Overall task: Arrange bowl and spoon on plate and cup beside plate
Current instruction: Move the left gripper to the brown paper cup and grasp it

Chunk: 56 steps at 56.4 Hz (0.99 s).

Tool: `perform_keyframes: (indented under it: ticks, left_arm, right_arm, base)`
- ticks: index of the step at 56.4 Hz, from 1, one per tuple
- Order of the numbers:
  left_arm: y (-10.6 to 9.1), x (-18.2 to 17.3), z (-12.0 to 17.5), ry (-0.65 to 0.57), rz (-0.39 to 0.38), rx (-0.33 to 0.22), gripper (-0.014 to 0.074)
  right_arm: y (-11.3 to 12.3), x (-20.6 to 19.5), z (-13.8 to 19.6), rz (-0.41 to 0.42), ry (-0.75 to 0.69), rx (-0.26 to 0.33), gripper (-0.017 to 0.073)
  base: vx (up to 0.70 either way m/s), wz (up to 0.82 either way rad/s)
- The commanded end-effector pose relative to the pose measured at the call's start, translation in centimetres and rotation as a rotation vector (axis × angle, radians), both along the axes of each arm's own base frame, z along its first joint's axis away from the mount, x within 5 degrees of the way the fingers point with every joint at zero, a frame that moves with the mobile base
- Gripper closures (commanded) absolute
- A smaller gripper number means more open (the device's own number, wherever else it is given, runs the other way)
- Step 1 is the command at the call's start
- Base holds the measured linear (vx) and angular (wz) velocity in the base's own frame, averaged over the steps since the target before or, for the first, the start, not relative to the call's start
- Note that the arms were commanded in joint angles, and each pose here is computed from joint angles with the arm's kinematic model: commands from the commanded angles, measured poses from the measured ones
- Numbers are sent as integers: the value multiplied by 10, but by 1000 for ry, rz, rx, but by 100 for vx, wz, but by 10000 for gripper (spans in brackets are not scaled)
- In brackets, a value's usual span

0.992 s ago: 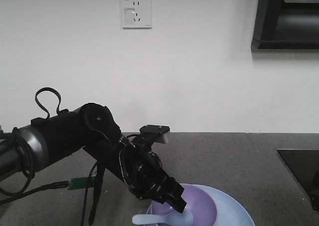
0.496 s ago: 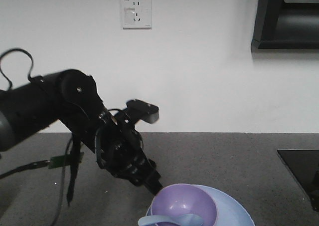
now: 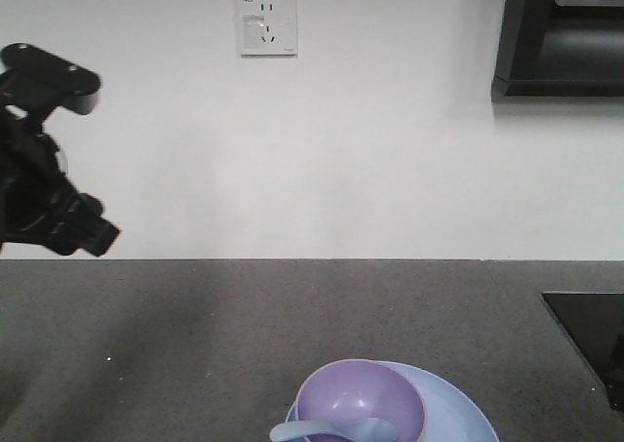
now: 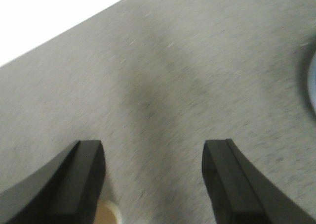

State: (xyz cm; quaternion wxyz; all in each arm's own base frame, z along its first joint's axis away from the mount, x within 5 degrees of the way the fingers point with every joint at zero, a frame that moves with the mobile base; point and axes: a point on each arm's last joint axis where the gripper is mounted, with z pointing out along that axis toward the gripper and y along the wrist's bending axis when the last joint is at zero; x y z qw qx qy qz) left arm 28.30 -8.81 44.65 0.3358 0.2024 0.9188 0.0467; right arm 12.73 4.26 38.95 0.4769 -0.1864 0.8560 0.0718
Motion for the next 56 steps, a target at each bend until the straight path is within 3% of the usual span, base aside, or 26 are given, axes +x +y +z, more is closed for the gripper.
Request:
perform_keyframes:
  ticks: [1, 8, 15, 44, 50, 56]
  left_arm:
    - [29, -12, 2, -19, 87, 13, 45]
    - [59, -7, -27, 75, 198, 70, 45]
    - [74, -2, -55, 154, 246, 95, 45]
    - [89, 28, -115, 287, 282, 122, 62]
    - [89, 32, -122, 303, 281, 125, 118]
    - [88, 34, -123, 300, 278, 122, 298]
  right_arm:
    - [0, 2, 15, -9, -108, 27, 571]
    - [0, 2, 15, -9, -109, 28, 571]
    - [0, 2, 15, -9, -109, 28, 571]
    - [0, 2, 15, -8, -106, 28, 571]
    - [0, 1, 14, -8, -103, 27, 571]
    - [0, 1, 14, -8, -102, 26, 571]
  base:
    - [0, 0]
    - [0, 0]
    - [0, 0]
    - [0, 0]
    - [0, 0]
    - [0, 0]
